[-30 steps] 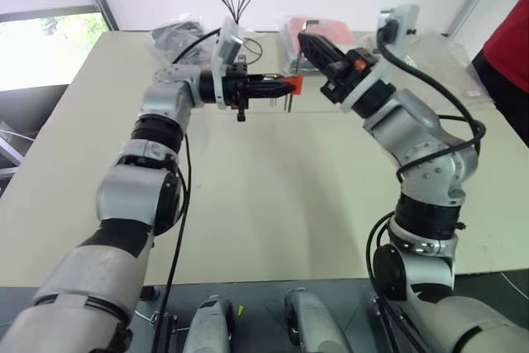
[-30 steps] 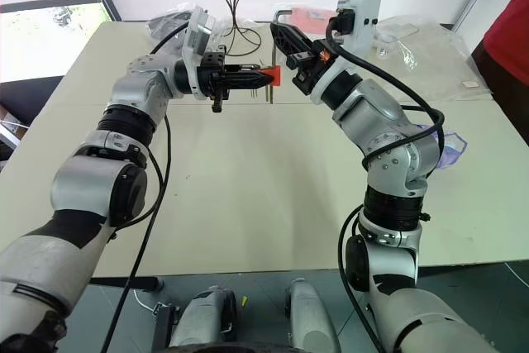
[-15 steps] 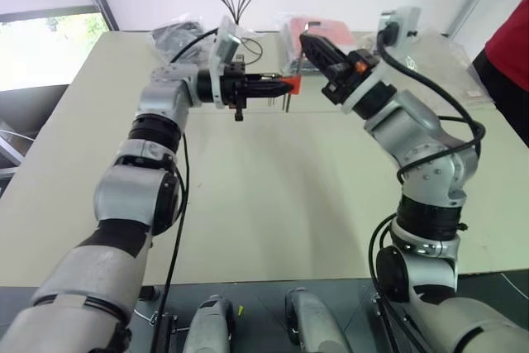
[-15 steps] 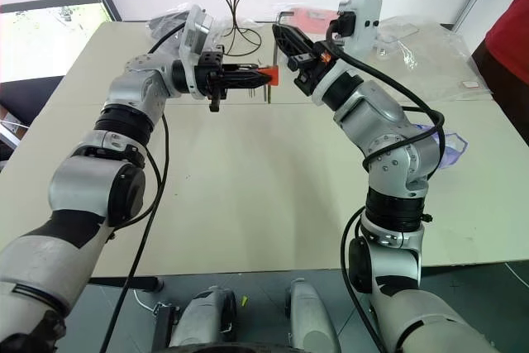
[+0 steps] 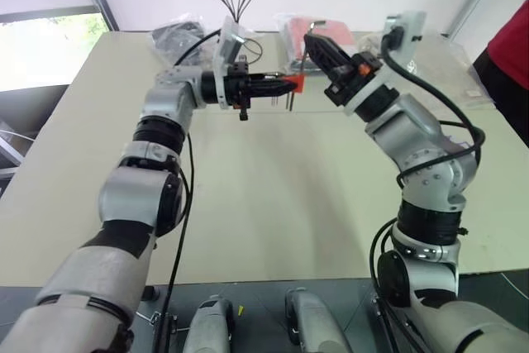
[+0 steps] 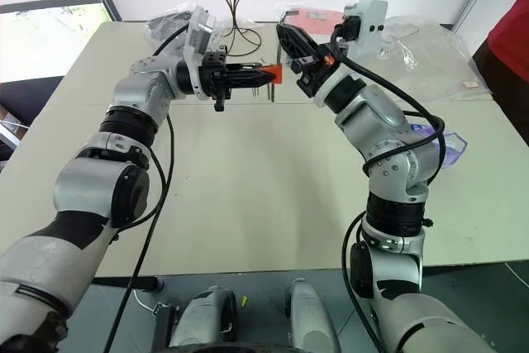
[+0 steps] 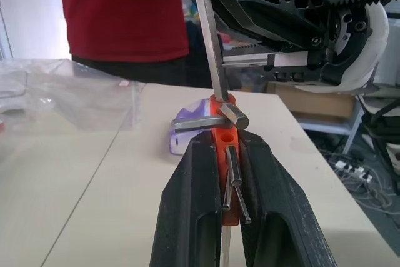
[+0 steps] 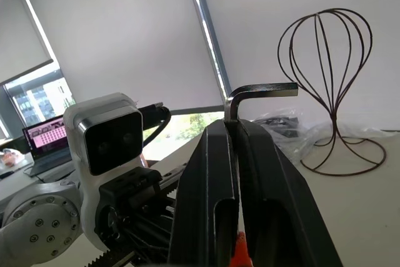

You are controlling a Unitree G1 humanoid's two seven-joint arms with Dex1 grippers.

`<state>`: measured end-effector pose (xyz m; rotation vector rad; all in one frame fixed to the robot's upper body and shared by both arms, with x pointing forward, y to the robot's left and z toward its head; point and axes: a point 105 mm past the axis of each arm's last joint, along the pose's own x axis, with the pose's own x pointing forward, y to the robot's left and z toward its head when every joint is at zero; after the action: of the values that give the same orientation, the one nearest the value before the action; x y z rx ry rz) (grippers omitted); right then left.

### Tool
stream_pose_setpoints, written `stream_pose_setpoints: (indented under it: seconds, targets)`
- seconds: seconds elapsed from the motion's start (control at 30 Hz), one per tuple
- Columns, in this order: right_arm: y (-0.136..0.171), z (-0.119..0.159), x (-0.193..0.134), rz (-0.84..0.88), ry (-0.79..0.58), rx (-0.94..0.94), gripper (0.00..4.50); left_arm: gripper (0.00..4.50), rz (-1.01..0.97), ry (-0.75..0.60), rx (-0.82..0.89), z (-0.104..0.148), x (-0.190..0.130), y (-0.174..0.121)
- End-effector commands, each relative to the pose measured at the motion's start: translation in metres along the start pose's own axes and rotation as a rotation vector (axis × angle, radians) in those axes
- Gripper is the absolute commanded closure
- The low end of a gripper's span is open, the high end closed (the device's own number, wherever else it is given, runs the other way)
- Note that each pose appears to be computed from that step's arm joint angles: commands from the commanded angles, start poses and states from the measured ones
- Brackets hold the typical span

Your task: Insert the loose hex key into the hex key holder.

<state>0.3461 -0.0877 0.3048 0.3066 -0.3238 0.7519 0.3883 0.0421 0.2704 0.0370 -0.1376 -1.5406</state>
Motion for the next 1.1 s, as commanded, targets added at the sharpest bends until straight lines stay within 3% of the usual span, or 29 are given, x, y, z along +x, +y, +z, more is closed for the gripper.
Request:
stream_pose_setpoints:
  seconds: [0.03, 0.23, 0.6, 0.73, 0.9, 0.93, 1.1]
  targets:
    - [-0.001, -0.006, -0.003, -0.002, 0.030, -0.032, 4.40, 4.50, -0.031, -0.100, 0.078, 0.035, 0.000, -0.004]
    - [-0.002, -0.011, -0.005, 0.011, 0.056, -0.086, 4.40, 4.50, -0.010, -0.131, 0.064, 0.043, -0.003, -0.002]
    - [0.001, -0.010, -0.007, 0.035, 0.054, -0.095, 4.40, 4.50, -0.016, -0.089, 0.075, 0.031, -0.001, -0.003]
    - [0.000, -0.008, -0.007, 0.027, 0.051, -0.096, 3.06, 4.50, -0.017, -0.076, 0.075, 0.027, -0.002, -0.003]
    - [-0.002, -0.006, -0.009, 0.022, 0.063, -0.111, 0.37, 4.50, -0.007, -0.065, 0.065, 0.022, -0.004, -0.002]
    - [-0.001, -0.005, -0.011, 0.024, 0.065, -0.119, 0.03, 4.50, -0.004, -0.058, 0.062, 0.020, -0.006, -0.002]
    - [0.008, -0.015, -0.046, 0.121, 0.229, -0.236, 0.03, 4.50, 0.030, -0.001, -0.047, -0.012, -0.026, -0.004]
